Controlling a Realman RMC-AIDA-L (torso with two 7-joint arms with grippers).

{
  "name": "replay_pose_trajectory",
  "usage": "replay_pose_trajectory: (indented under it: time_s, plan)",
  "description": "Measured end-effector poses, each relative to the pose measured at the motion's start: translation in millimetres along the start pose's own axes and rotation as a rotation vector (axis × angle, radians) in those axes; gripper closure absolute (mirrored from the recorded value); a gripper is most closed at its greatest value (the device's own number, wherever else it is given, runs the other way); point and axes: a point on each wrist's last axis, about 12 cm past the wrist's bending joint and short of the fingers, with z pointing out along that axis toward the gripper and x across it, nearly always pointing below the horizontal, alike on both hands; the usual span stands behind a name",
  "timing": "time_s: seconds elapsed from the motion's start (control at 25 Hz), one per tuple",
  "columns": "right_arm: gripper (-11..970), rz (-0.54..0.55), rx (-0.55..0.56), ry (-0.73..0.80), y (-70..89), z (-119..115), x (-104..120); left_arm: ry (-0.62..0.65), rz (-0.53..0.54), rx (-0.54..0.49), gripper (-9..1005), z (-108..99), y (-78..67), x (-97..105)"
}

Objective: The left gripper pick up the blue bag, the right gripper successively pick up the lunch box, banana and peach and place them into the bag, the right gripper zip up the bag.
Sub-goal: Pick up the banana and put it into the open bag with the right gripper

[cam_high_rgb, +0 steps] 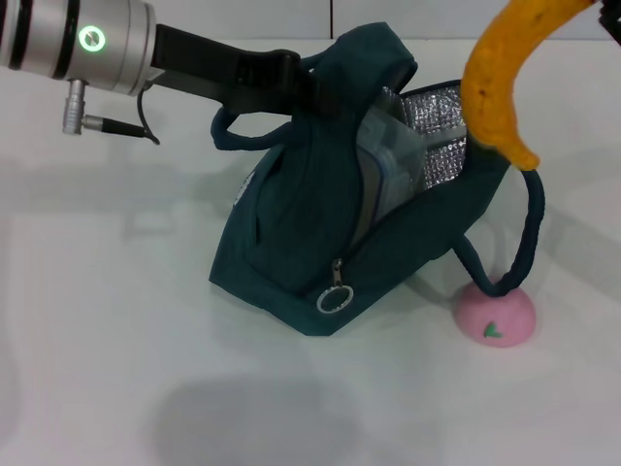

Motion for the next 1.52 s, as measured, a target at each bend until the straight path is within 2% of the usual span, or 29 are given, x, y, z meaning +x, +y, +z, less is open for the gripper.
replay_pose_trajectory:
  time_s: [0.12, 0.4, 0.72, 1.04, 1.28, 1.52]
  plan:
    - [512, 0.079, 0.052, -0.047, 4.8, -6.4, 9.5, 0.000, 0.003, 0.003, 949, 1.5, -1.1, -0.8]
    - [512, 0.239, -0.012, -0.110, 17.4, 2.6, 16.4, 0.005, 0.000, 0.008, 949, 4.3, -1.0, -0.3]
    - [512, 0.263, -0.089, -0.091, 19.4, 21.8, 17.8, 0.012, 0.010, 0.012, 949, 6.6, -4.3, -2.7]
    - [512, 0.150, -0.182, 0.029, 21.9, 46.5, 28.7, 0.014, -0.010, 0.044, 949, 8.8, -3.5, -0.8]
    - [513, 0.034, -0.249, 0.080, 27.5, 48.0, 34.2, 0.009, -0.018, 0.046, 949, 6.6, -1.3, -0.4]
    - [513, -0.092, -0.360, 0.150, 37.3, 43.5, 40.5, 0.007, -0.030, 0.045, 949, 4.7, -0.1, 0.1]
